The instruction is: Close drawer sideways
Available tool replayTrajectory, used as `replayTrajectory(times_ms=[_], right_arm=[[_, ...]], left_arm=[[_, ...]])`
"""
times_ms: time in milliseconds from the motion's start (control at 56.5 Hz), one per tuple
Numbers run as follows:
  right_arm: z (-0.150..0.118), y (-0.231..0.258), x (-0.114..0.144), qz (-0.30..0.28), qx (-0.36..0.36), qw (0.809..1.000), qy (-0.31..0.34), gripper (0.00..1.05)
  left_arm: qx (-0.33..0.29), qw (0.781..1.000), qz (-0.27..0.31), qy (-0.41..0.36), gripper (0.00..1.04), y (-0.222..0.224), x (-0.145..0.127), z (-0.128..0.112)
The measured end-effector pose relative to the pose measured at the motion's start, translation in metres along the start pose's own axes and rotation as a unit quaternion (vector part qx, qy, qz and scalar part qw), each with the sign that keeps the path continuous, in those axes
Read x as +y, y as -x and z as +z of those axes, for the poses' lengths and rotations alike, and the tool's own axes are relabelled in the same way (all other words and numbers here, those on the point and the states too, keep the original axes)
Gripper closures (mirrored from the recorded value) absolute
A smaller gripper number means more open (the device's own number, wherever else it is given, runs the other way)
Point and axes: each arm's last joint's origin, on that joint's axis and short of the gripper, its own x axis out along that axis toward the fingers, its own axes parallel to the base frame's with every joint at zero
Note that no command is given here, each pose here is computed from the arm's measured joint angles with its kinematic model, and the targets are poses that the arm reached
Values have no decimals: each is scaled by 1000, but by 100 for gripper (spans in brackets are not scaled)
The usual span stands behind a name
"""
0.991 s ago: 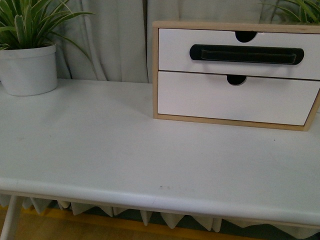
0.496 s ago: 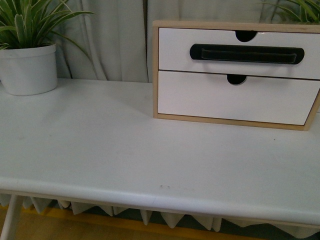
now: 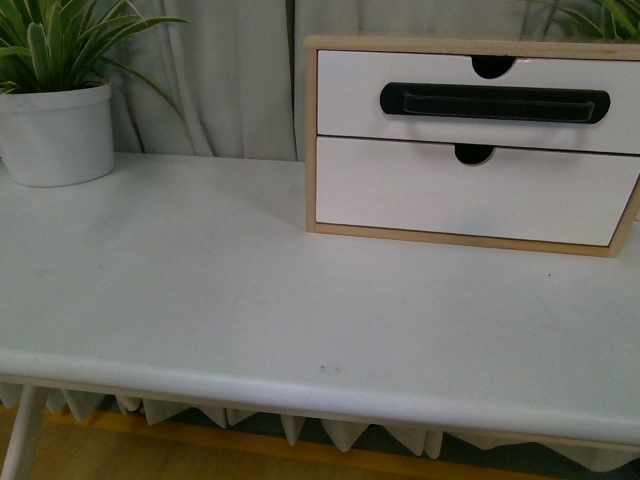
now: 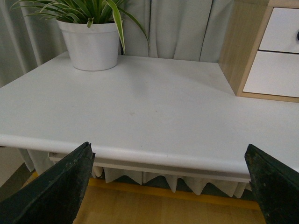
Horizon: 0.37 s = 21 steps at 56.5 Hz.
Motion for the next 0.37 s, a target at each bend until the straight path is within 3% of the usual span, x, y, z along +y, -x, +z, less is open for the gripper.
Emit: replayTrajectory(times_ms=[372], right_arm=[[0, 0, 0, 0, 0, 1000, 0, 9]], left_arm=[[0, 1000, 0, 0, 6, 0, 0, 0]])
